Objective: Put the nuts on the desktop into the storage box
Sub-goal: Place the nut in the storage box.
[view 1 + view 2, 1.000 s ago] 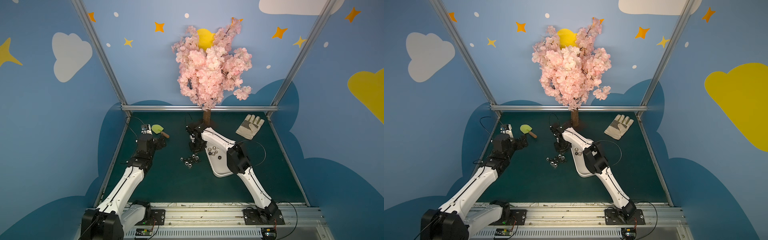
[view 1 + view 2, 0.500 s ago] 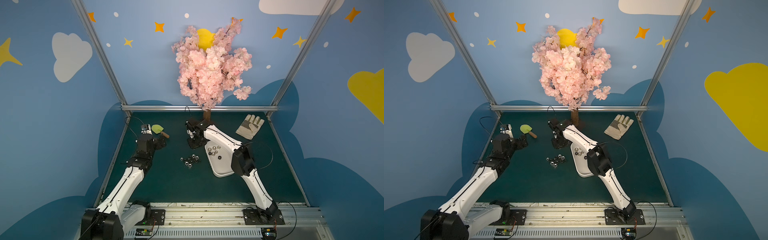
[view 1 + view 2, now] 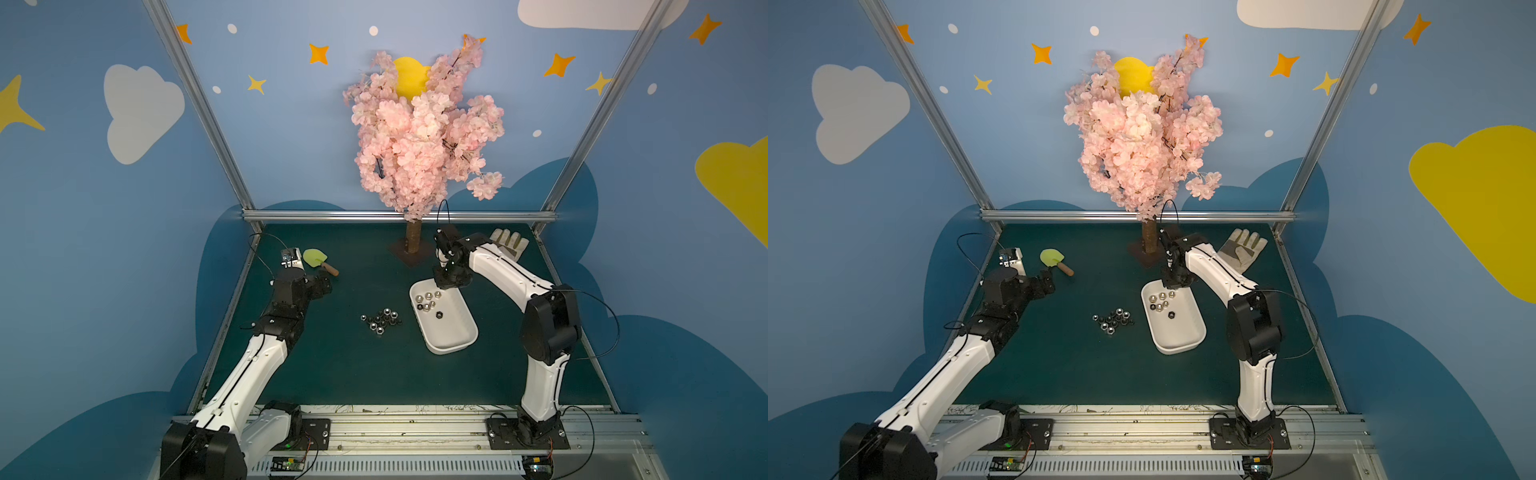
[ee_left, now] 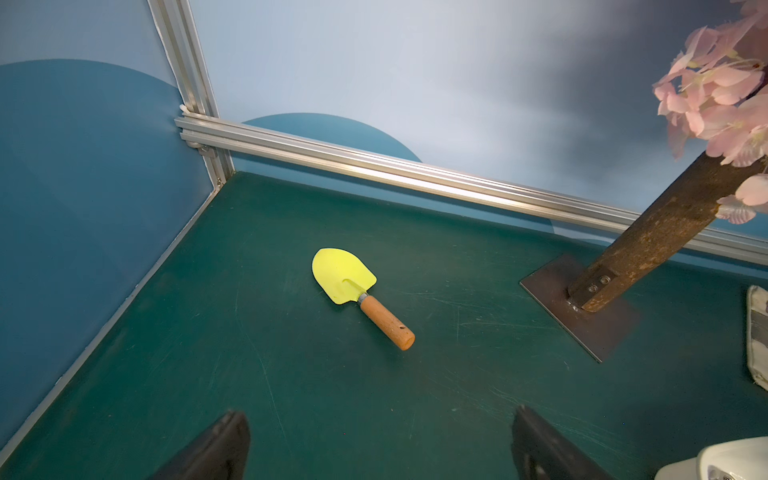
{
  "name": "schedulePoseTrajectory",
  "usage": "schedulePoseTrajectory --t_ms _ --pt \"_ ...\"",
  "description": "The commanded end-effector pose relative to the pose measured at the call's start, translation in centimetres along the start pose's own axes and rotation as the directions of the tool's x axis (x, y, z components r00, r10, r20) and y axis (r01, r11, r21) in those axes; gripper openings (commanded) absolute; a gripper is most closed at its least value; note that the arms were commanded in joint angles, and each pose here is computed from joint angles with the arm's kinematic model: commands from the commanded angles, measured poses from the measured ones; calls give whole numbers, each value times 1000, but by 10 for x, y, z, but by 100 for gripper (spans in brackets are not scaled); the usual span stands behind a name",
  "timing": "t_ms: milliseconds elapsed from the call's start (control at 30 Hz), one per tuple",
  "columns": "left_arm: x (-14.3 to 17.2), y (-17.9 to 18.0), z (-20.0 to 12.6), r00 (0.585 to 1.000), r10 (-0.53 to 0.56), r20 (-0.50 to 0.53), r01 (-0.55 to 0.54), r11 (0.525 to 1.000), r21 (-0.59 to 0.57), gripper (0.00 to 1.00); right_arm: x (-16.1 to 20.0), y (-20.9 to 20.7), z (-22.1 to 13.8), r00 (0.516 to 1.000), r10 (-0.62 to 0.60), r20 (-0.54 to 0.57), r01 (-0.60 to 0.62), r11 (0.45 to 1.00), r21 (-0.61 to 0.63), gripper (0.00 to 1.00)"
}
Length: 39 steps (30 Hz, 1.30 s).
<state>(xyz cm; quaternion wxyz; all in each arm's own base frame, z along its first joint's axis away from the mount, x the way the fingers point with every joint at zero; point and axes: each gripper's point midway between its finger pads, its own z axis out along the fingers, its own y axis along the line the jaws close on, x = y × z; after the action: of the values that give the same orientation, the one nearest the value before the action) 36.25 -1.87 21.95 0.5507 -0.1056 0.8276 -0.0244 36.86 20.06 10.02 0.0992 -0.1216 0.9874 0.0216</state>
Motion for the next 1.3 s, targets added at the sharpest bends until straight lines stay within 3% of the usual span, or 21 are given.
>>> schedulePoseTrajectory --t_ms 0,567,700,867,1000,1267 --pt "-2 -2 0 1000 11 3 -11 1000 3 100 4 1 6 1000 -6 3 6 1000 -22 14" --pt "-1 0 2 1000 28 -14 -28 1000 -11 100 -4 8 63 996 -24 -90 23 1000 -15 19" --pt "0 0 3 999 30 -19 -30 1000 -10 100 -6 11 64 995 -25 -91 24 1000 -20 28" --pt "1 -1 4 999 32 -22 -32 999 -8 100 -11 16 49 998 -38 -60 37 999 -16 40" --pt "-1 0 1 999 31 -14 -31 999 -12 100 -18 22 21 998 -59 2 59 998 7 39" --pt "2 -1 5 999 26 -29 -26 1000 -4 100 -25 98 -42 967 -179 178 198 976 -89 43"
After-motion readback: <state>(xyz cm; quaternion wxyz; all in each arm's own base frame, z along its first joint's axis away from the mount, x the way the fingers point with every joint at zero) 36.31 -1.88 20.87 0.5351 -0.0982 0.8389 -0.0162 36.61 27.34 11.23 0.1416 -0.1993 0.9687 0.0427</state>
